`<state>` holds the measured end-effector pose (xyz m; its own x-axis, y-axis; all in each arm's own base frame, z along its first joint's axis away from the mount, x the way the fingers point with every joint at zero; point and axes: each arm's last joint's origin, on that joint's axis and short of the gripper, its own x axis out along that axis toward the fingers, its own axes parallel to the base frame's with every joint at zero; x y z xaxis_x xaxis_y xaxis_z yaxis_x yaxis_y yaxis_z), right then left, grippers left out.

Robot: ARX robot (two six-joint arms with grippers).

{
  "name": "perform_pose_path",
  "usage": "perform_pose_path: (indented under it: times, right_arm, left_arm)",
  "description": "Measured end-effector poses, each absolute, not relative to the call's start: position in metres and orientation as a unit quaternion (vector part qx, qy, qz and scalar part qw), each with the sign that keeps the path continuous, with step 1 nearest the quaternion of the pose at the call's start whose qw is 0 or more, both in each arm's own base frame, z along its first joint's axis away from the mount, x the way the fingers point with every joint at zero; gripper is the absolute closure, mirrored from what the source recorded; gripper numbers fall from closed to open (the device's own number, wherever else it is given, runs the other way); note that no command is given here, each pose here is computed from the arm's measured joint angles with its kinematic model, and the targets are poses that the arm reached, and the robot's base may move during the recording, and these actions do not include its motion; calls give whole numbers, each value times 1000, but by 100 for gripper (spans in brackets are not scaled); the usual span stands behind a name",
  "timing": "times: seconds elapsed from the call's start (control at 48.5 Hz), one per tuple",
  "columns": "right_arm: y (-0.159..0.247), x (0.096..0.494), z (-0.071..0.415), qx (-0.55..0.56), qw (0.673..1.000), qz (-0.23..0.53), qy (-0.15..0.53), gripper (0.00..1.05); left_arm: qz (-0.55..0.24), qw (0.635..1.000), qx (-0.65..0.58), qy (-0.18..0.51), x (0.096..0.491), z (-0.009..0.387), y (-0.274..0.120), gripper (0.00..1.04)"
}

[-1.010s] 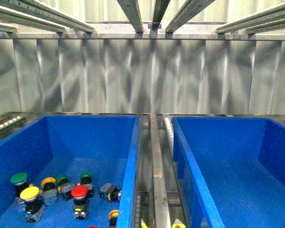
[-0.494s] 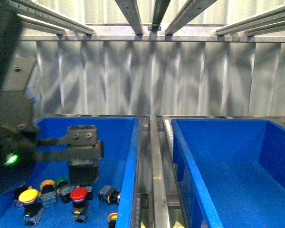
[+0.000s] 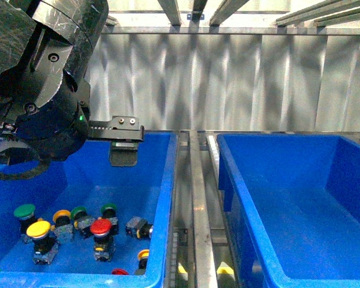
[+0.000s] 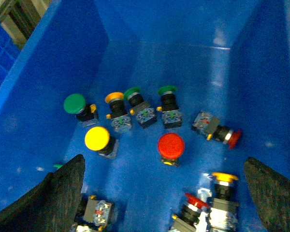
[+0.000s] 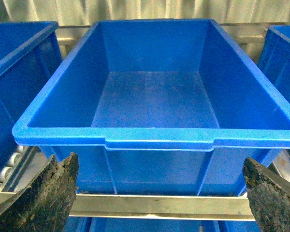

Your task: Pick red and yellow buttons and place in box

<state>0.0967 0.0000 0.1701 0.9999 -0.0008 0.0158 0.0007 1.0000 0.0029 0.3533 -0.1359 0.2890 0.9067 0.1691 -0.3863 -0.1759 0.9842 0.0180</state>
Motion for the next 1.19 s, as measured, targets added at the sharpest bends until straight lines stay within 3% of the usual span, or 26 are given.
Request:
perform_pose_path:
  times: [0.536,0.845,1.195]
  right_arm:
    - [0,97,170,1,1000,0,-8,6]
    - [0,97,170,1,1000,0,-8,6]
    - [0,97,170,1,1000,0,-8,6]
  left_arm:
    - [132,943,36,305,403,238,-110,8]
    - [107,939,44,322,442,219,-130,8]
    - [107,933,49,340,459,197,-136,8]
